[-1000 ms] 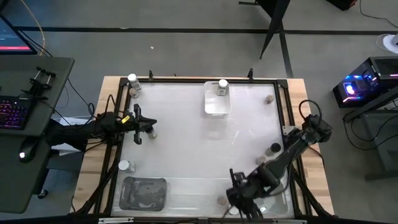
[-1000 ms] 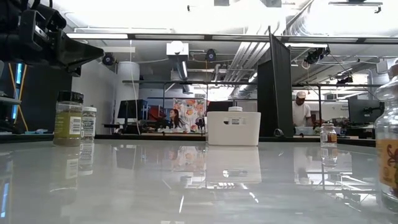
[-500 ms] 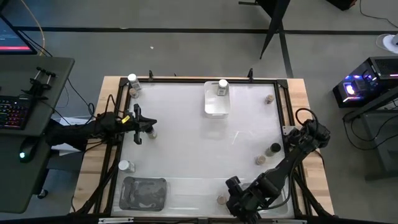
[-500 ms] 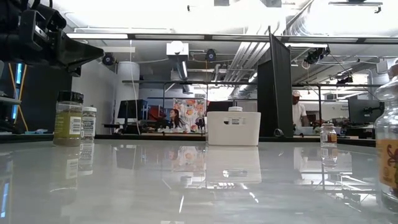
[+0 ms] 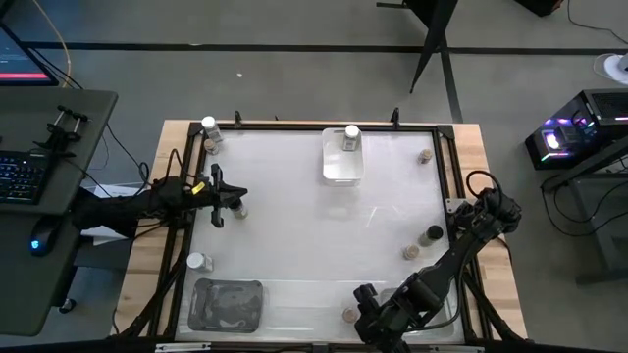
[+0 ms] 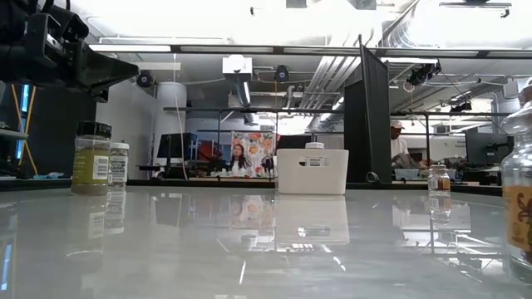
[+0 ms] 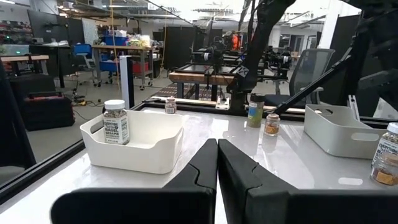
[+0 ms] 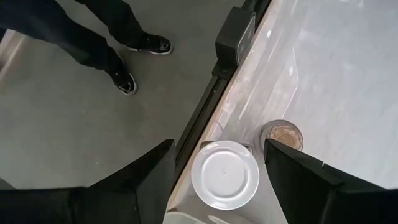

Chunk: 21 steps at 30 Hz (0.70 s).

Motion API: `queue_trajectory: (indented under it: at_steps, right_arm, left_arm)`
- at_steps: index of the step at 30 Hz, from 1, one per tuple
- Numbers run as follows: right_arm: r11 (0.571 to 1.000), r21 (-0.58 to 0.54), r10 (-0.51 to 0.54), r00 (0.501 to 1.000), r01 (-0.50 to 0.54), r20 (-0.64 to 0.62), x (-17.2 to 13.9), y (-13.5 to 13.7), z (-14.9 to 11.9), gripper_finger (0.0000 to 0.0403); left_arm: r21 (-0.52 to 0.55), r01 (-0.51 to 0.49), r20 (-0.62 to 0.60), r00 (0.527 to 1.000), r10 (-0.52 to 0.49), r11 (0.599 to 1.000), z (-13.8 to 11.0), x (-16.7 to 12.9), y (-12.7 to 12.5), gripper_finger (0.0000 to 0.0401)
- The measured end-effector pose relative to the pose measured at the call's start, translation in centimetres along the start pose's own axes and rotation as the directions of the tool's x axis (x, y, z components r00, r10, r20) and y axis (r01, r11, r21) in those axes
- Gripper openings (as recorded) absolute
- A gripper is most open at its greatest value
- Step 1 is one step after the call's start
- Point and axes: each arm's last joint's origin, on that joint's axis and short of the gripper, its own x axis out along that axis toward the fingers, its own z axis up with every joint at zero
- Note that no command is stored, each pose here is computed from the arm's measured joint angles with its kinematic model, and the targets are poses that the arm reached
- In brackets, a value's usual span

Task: Sort spices by type
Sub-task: Put the bottom right white seasoning bottle into the white bin

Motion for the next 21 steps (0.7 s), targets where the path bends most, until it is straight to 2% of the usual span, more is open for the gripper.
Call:
queue_trajectory:
  at_steps: [6, 9, 14, 17, 21]
  right_arm:
    - [1.000, 0.018, 0.020, 0.999, -0.020, -0.031, 0.0, -0.4, -0.1, 0.0256]
    - [1.000, 0.021, 0.004, 0.997, -0.003, -0.080, 0.0, -0.7, -0.6, 0.0290]
    - [0.993, 0.015, -0.119, 0.989, 0.120, -0.084, -0.1, -1.3, -0.8, 0.0350]
    - [0.994, 0.020, -0.109, 0.991, 0.111, -0.078, -0.1, -1.2, -0.7, 0.0365]
    - [0.998, 0.050, -0.035, 0.997, 0.038, -0.063, -0.1, -0.9, -0.4, 0.0369]
  left_arm:
    - [0.000, 0.000, 0.000, 1.000, 0.000, 1.000, 0.0, 0.0, 0.0, 0.0001]
    - [0.000, 0.000, 0.000, 1.000, 0.000, 1.000, 0.0, 0.0, 0.0, 0.0001]
    - [0.000, 0.000, 0.000, 1.000, 0.000, 1.000, 0.0, 0.0, 0.0, 0.0001]
    - [0.000, 0.000, 0.000, 1.000, 0.000, 1.000, 0.0, 0.0, 0.0, 0.0001]
    - [0.000, 0.000, 0.000, 1.000, 0.000, 1.000, 0.0, 0.0, 0.0, 0.0001]
